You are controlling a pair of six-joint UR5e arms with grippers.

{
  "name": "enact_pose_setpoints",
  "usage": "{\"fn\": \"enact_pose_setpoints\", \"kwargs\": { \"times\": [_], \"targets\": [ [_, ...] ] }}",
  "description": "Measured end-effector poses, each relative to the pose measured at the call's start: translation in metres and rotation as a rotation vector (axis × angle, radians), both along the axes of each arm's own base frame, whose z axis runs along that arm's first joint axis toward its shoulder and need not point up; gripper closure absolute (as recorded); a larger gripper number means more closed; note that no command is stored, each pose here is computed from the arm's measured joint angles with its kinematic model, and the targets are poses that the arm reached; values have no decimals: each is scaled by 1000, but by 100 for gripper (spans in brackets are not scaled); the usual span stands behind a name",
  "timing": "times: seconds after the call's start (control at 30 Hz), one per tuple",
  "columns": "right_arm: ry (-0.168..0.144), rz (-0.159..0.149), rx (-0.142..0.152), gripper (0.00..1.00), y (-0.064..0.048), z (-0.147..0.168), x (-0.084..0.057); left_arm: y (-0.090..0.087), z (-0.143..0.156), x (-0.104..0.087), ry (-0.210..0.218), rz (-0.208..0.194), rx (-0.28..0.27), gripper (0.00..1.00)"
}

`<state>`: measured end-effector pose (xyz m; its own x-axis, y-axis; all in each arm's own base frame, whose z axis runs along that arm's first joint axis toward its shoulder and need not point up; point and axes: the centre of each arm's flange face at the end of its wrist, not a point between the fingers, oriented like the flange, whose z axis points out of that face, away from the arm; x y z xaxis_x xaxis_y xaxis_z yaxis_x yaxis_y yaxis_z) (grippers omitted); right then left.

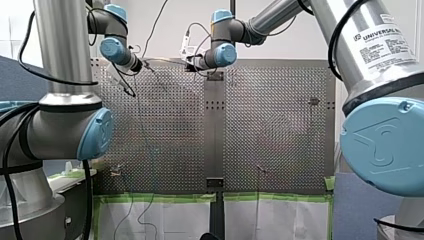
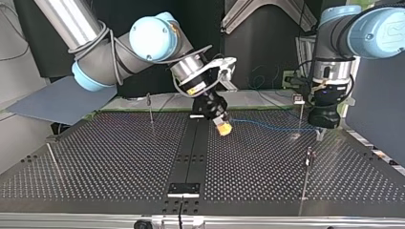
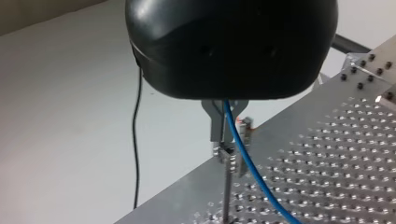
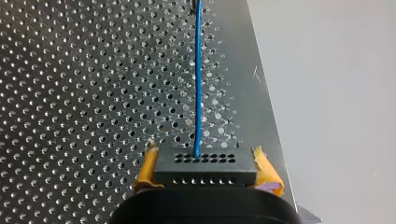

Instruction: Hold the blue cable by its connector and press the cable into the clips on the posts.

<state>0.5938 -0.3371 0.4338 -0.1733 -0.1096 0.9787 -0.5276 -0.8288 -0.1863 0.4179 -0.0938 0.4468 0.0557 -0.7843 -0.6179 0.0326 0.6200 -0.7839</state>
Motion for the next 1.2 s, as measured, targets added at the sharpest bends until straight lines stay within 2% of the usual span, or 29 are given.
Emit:
{"fn": "enact_pose_setpoints", "kwargs": {
  "times": [0.27, 0.57, 0.77, 1.2],
  "targets": [
    [2, 2, -1, 100, 1, 0, 1, 7, -5, 11, 2, 10, -5, 100],
    [2, 3, 1, 100, 2, 0, 1, 7, 1, 16, -50, -8, -15, 100],
    [2, 1, 1, 100, 1, 0, 0, 9, 3, 19, -70, -7, -16, 100],
    [3, 7, 4, 100, -1, -2, 0, 16, 1, 22, -70, 14, -2, 100]
  ]
}}
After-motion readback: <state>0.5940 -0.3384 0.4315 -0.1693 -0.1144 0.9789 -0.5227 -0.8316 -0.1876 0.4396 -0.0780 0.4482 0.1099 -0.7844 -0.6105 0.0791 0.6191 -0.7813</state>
